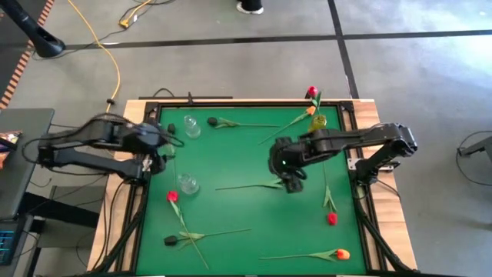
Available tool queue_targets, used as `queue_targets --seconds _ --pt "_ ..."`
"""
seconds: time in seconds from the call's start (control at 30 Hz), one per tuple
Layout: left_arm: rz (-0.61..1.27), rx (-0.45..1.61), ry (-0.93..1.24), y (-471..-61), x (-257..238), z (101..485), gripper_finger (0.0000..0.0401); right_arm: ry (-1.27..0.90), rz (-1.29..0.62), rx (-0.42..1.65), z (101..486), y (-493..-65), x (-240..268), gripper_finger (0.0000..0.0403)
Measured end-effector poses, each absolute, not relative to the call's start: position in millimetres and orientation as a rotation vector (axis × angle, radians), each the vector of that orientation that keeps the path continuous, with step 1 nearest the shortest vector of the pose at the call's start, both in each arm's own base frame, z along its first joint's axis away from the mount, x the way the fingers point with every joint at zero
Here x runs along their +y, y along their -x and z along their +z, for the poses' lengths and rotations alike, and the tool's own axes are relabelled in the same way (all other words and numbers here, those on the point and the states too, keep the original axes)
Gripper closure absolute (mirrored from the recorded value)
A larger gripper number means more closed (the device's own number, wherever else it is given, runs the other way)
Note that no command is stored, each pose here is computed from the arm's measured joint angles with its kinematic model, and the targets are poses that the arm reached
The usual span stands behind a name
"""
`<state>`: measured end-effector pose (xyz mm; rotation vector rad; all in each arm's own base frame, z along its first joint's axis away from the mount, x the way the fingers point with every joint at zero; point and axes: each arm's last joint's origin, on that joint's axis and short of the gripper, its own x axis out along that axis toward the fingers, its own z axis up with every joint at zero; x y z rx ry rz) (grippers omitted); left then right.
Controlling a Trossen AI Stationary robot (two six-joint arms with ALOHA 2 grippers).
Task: Sort flowers into vase by color
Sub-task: Put the right red flower into the yellow vase
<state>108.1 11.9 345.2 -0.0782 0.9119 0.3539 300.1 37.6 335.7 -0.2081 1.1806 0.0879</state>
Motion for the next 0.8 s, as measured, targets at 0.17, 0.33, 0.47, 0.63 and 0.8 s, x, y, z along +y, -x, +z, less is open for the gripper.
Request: queue_targets --seconds 0.17,0.33,0.47,0.63,0.8 --pt "0.365 0.575 0.1 -101 13 365 0.0097 0.259 0.191 1.446 329 -272 55 0.0163" --pt "0.342 0.472 0.056 -109 13 369 0.0097 0.422 0.405 1.608 312 -252 66 0.0163" --pt "0.349 0.504 0.046 -119 14 365 0.0097 0.524 0.671 1.646 287 -240 78 0.0163" --pt "0.362 0.555 0.082 -135 15 358 0.0097 0.583 0.751 1.79 236 -222 79 0.0163" --pt "0.422 0.599 0.112 -149 17 351 0.0097 0.672 0.717 1.85 189 -205 70 0.0165"
